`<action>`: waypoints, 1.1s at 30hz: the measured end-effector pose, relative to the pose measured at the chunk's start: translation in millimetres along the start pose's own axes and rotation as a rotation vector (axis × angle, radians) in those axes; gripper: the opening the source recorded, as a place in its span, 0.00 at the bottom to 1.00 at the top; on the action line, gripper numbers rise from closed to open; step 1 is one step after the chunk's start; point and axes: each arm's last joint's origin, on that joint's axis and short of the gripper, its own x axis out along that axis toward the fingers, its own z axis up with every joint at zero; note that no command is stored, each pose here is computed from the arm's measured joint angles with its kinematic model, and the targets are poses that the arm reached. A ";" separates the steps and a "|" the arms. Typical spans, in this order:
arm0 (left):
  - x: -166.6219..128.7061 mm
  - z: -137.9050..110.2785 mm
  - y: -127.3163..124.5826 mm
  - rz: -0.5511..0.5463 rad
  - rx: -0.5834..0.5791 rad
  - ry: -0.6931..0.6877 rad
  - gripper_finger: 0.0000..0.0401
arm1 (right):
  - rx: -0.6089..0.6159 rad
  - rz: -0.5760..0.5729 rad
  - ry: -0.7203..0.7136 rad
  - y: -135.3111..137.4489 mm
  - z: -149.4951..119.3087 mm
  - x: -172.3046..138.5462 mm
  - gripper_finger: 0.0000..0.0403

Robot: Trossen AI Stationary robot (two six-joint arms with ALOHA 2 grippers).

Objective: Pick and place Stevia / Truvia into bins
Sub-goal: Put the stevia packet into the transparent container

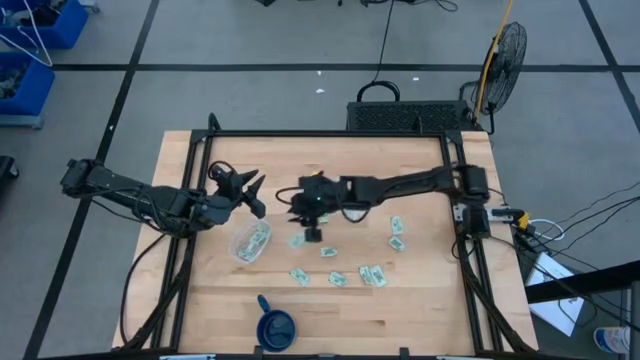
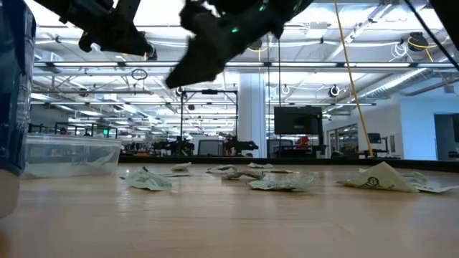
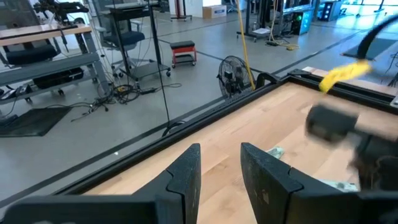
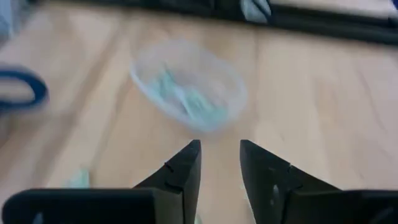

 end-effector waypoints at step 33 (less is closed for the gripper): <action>-0.3 -8.3 2.3 -0.024 0.037 0.070 0.30 | 0.186 -0.471 0.514 -77.6 -159.1 -38.7 0.32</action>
